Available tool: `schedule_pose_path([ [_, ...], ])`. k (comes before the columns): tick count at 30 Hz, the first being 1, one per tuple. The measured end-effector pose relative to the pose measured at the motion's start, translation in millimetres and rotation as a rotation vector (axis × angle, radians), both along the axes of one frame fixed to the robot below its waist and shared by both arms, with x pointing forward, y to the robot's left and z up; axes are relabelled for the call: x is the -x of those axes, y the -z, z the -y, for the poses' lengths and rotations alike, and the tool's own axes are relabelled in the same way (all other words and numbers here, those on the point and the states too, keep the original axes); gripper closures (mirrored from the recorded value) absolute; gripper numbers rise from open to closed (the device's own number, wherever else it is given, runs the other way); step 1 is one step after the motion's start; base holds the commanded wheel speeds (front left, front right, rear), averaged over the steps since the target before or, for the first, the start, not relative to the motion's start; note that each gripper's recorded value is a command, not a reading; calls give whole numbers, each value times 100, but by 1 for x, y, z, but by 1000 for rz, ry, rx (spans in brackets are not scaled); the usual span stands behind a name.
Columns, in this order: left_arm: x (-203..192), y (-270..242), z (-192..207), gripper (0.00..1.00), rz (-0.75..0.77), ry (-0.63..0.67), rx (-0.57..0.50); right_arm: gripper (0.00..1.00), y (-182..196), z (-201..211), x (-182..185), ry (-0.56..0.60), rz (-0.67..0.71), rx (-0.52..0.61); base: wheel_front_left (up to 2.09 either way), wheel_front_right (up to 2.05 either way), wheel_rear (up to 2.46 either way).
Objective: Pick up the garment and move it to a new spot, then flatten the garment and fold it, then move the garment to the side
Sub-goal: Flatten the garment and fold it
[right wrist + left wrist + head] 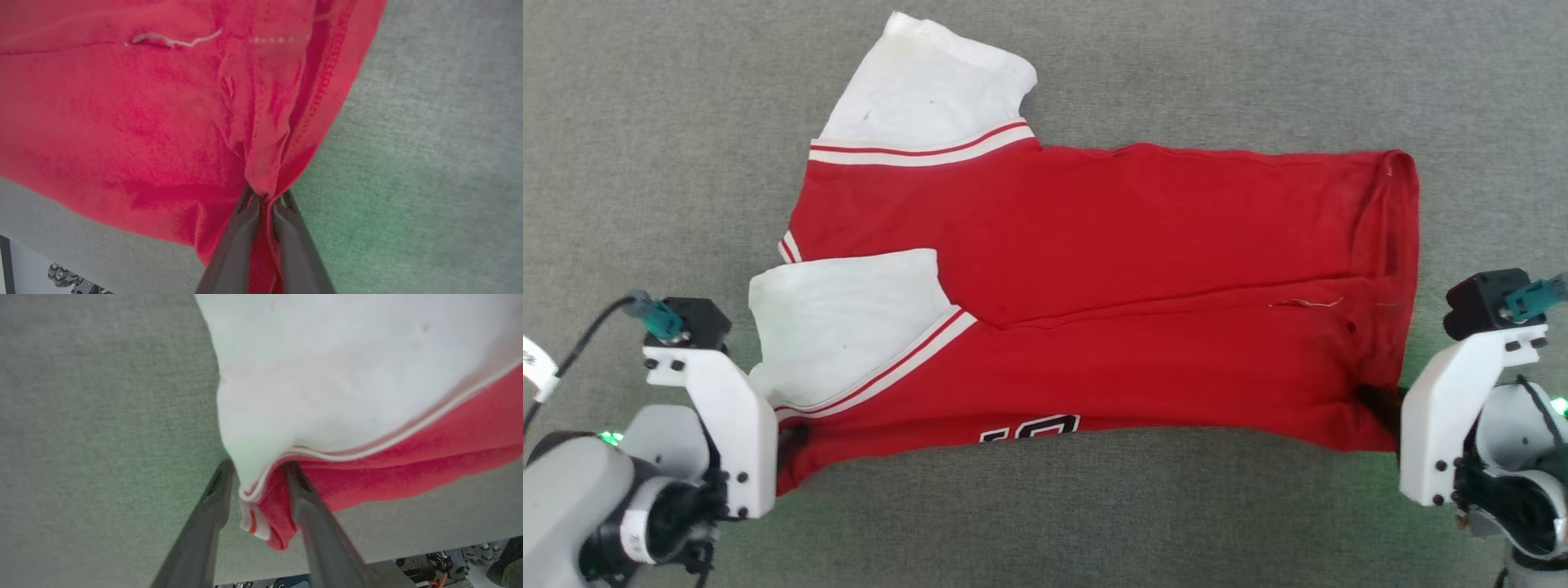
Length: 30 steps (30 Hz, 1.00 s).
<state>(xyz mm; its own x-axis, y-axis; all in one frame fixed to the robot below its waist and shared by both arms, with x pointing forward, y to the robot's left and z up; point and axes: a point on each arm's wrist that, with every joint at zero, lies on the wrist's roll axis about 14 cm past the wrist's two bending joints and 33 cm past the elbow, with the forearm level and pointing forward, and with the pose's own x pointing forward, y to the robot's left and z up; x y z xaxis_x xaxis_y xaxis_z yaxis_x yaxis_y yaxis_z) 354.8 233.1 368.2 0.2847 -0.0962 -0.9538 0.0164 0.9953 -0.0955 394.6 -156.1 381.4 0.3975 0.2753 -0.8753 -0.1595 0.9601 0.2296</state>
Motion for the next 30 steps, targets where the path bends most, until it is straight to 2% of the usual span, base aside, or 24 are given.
schedule_pose_path([
  [7, -33, -29, -19, 0, 87, 19, -55, 0, -21, 1, -16, 43, 157, -28, 0, 0, 0],
  [12, -70, -68, -28, 0, 186, 79, -118, 0, -54, 9, -32, 116, 347, -58, 0, 0, 0],
  [17, -127, -102, -14, 0, 365, 189, -128, 0, -96, 17, -51, 186, 592, -84, 0, 0, 0],
  [24, -204, -113, 14, 0, 503, 291, -105, 0, -137, 36, -69, 286, 900, -85, 0, 0, 0],
  [27, -234, -106, 23, 0, 518, 289, -81, 0, -138, 45, -72, 309, 966, -49, 0, 0, 0],
  [30, -253, -85, 29, 0, 466, 273, -78, 0, -130, 53, -71, 326, 980, -22, 0, 0, 0],
])
